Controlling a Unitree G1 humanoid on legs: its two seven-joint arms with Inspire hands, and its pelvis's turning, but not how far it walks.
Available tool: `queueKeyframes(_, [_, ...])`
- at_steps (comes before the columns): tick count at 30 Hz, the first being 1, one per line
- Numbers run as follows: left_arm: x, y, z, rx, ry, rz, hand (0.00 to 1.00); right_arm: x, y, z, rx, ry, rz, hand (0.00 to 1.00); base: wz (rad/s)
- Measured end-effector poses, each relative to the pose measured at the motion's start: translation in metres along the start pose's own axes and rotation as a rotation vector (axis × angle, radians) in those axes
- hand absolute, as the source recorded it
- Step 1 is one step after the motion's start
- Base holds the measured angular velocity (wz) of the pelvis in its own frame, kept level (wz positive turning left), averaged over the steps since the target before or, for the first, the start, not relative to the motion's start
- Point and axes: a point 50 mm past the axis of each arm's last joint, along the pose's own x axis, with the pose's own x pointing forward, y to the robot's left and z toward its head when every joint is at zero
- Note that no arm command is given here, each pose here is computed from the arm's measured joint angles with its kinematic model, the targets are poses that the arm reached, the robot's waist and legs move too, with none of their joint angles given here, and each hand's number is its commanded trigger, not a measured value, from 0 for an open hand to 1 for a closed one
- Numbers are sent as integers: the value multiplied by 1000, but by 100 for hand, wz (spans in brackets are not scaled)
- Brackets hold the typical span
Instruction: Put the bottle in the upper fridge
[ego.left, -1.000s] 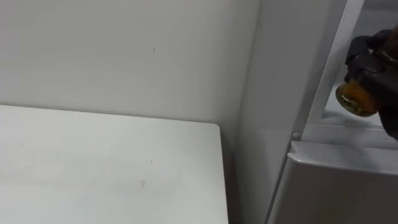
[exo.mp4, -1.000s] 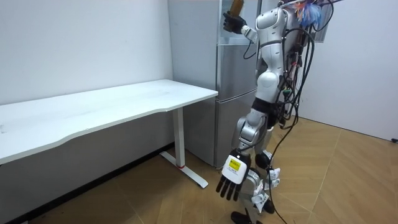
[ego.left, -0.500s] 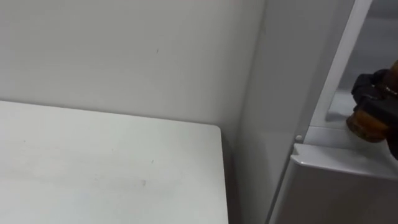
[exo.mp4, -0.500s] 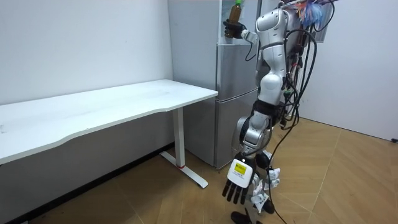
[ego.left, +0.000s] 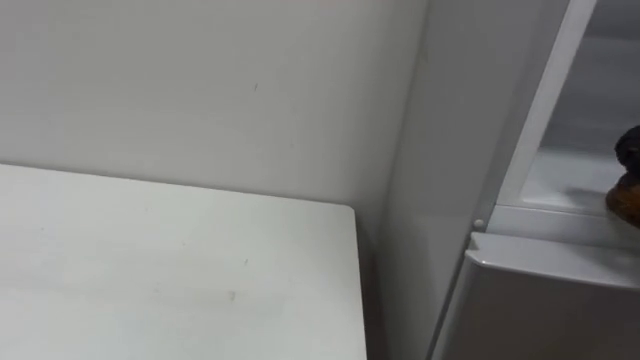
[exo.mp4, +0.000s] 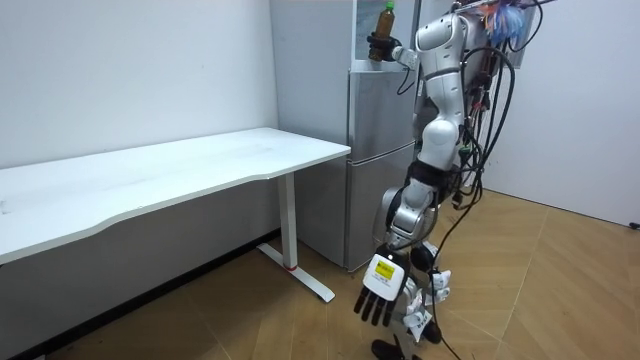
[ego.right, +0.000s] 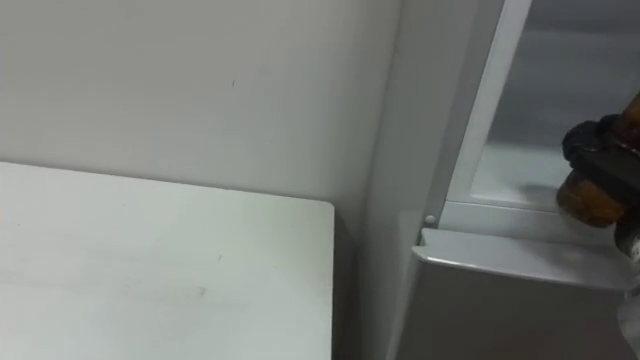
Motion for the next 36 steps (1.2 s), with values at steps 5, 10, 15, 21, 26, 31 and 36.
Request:
queueKeyframes(5, [0,0,-2,1,12,-10,0,4,0,3,3,-5,-15,100,5])
queueKeyframes(10, [0,1,-1,2,10,-8,0,17,-9,0,-9,25,-87,100,6])
queueKeyframes(15, [0,3,-4,2,32,0,0,27,-22,-2,-42,57,-155,100,27])
queueKeyframes(21, [-2,8,-15,-27,60,27,0,30,-26,-2,-66,67,-166,100,22])
queueKeyframes(26, [-5,11,-31,-57,113,36,0,32,-36,-5,-88,81,-203,100,8])
queueKeyframes(31, [-8,15,-46,-49,158,44,0,33,-52,-9,-116,100,-254,100,10])
queueKeyframes(36, [-13,24,-62,-69,200,73,0,33,-61,-12,-130,99,-285,100,11])
